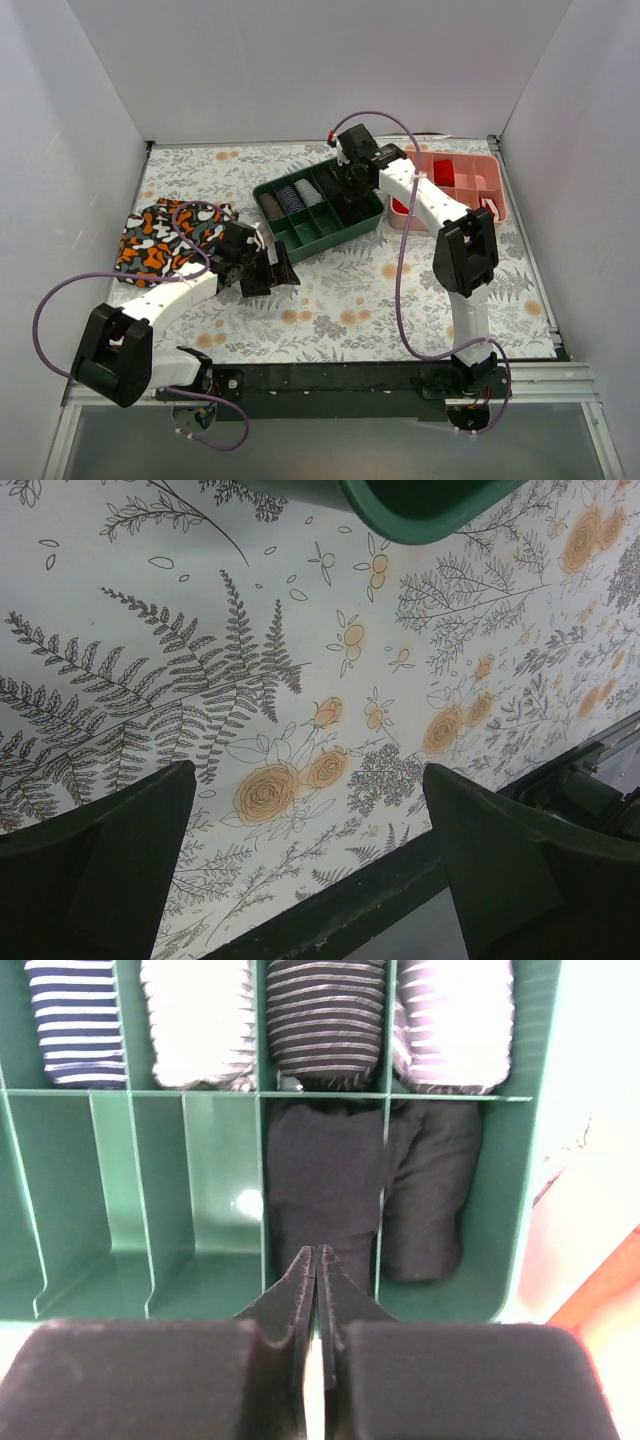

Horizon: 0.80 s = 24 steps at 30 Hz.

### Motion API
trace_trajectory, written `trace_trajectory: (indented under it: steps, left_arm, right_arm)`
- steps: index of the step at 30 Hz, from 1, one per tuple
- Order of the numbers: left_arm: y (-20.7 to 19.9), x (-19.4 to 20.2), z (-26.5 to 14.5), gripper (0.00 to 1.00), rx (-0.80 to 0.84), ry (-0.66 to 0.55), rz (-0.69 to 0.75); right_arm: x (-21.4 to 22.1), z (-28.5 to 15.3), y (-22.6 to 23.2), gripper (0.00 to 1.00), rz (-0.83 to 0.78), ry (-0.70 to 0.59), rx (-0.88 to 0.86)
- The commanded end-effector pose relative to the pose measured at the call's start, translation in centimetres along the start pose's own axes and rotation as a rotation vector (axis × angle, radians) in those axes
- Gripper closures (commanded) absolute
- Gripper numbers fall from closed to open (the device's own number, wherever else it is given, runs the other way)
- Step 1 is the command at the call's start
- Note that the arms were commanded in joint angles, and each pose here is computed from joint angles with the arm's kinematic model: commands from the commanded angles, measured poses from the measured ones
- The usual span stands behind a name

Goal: Roll the underwear
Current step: Place the underwear in the storage box.

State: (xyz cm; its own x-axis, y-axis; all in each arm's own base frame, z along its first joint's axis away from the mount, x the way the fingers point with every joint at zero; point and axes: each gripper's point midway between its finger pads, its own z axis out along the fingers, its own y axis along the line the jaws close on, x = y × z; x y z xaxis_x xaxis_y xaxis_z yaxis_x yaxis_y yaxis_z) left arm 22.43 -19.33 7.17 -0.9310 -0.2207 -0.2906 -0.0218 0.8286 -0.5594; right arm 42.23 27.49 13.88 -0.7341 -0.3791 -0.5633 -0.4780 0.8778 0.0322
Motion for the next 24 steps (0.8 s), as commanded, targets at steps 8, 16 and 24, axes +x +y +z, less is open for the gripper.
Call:
trace_trajectory:
  steps: [8, 16, 24]
  left_arm:
    - [-0.4, -0.7, -0.7, 0.02, 0.008, -0.027, 0.011]
    - [-0.2, -0.9, -0.2, 0.02, -0.005, -0.023, 0.014]
    - [0.0, -0.6, 0.2, 0.02, -0.006, -0.007, 0.008]
  right_arm:
    - [-2.7, 3.3, -1.2, 0.97, 0.054, -0.068, -0.040]
    - [-0.9, 5.9, 0.0, 0.96, 0.057, -0.018, -0.117]
    - [1.8, 7.3, -0.6, 0.96, 0.060, 0.065, -0.080]
